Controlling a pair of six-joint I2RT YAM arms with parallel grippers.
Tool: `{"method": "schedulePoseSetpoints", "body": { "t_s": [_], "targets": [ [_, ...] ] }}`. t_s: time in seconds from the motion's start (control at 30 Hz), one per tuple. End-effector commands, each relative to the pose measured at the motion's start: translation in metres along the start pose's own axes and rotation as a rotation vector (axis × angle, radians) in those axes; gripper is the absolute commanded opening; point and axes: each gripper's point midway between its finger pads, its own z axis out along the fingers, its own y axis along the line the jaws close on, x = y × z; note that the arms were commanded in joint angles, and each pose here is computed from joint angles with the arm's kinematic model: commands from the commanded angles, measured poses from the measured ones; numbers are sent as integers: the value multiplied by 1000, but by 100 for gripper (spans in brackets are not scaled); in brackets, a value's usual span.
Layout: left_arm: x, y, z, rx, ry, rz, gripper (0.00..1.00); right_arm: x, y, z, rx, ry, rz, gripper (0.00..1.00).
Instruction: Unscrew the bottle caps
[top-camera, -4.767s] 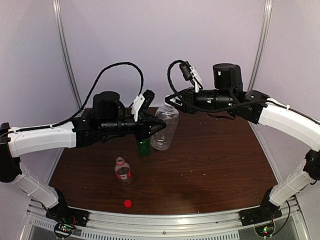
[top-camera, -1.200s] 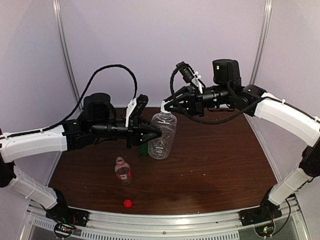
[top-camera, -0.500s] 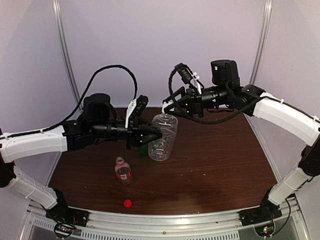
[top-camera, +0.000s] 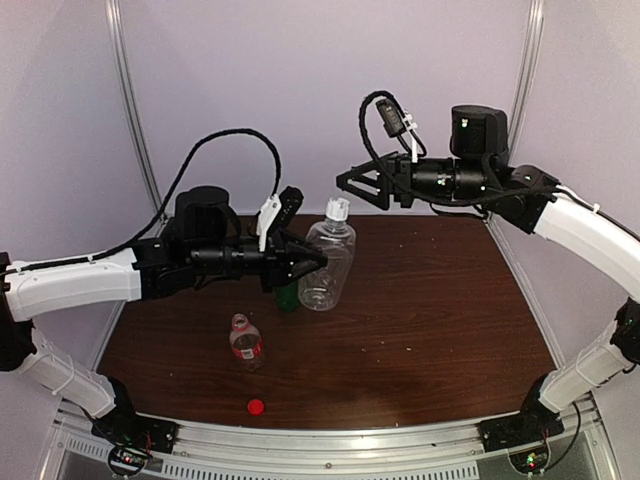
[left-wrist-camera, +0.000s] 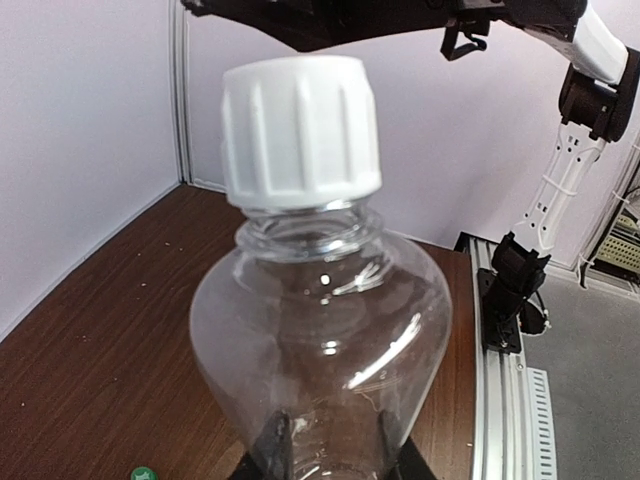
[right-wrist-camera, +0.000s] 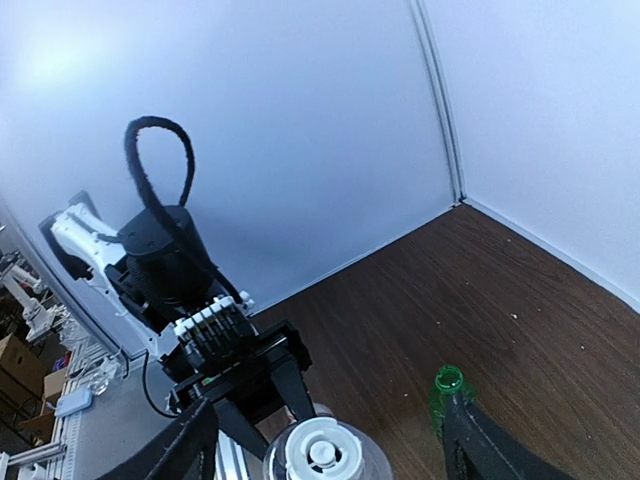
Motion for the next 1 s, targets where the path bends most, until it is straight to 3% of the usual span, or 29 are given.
{"method": "schedulePoseSetpoints", "body": {
  "t_s": [0.0, 0.37, 0.97],
  "targets": [
    [-26, 9, 1, -62, -69, 40, 4, -7, -26, 0, 238, -48, 94, 80],
    [-27, 23, -1, -141, -72, 30, 4, 17, -29, 24, 278, -4, 135, 77],
    [-26, 24, -2, -148, -72, 31, 4, 22, -9, 38, 135, 11, 99, 31]
  ]
}}
